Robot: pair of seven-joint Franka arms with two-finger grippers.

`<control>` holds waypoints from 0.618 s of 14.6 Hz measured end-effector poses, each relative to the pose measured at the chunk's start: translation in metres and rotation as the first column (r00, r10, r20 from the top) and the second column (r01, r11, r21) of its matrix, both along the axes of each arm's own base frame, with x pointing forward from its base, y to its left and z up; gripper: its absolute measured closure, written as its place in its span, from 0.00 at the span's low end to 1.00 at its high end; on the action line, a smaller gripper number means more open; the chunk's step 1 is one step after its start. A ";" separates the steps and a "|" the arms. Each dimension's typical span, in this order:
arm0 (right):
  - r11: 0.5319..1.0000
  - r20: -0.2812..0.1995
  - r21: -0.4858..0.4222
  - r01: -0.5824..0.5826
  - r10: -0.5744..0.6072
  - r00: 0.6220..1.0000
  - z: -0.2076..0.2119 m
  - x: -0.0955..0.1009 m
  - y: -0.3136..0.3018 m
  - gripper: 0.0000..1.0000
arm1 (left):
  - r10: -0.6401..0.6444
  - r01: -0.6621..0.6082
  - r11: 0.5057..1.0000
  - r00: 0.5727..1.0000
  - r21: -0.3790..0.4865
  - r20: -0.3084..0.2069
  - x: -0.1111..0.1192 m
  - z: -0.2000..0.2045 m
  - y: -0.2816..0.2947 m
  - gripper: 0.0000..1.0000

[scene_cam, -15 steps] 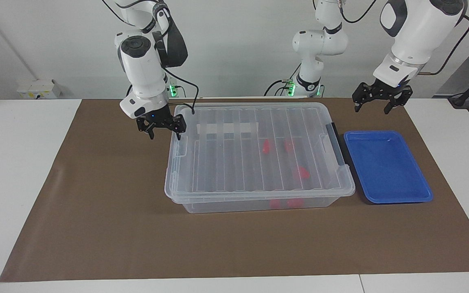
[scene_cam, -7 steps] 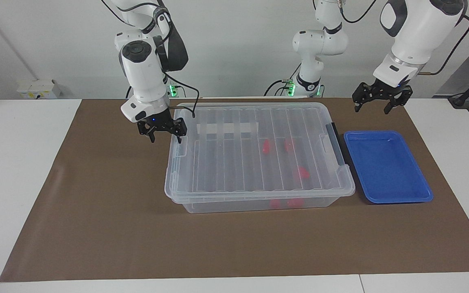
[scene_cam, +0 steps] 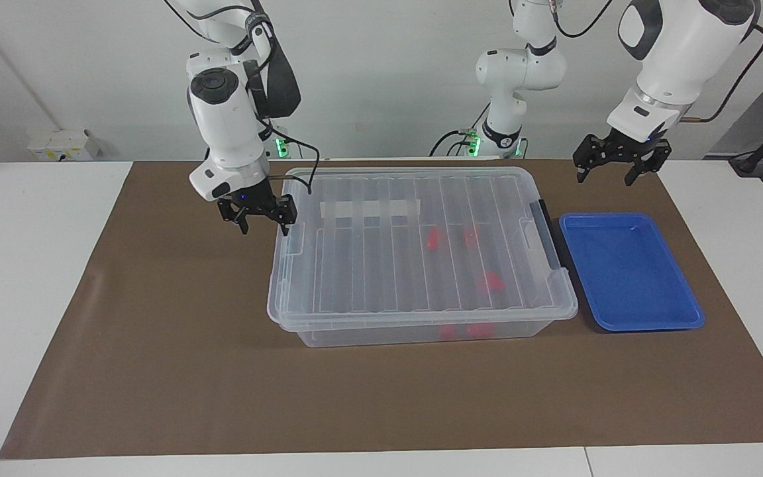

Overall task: Place red block in blue tray from box
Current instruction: 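Grasp the clear lid edge with the right gripper, then slide the lid away with the right gripper while the left gripper reaches in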

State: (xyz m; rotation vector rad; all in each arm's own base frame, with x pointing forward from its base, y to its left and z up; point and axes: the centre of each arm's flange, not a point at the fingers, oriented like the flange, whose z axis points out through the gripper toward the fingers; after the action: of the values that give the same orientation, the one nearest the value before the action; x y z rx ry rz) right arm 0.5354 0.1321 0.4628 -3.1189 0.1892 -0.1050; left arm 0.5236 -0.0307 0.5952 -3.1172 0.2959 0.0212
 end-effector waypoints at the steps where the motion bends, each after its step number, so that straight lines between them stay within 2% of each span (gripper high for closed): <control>1: 1.000 0.000 0.000 0.005 -0.005 1.000 0.000 0.001 -0.004 0.08 | 0.000 0.000 1.000 1.000 0.000 0.000 0.000 0.000 0.000 0.00; 9: 1.000 -0.004 -0.010 0.009 -0.009 1.000 -0.001 0.013 -0.081 0.07 | 0.008 -0.008 1.000 1.000 0.001 0.001 0.000 0.000 -0.007 0.00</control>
State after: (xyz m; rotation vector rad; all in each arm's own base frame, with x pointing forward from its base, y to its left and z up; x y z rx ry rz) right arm 0.5485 0.0509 0.4618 -3.1288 0.2029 -0.1002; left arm 0.5232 -0.0377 0.5954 -3.1170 0.2827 0.0194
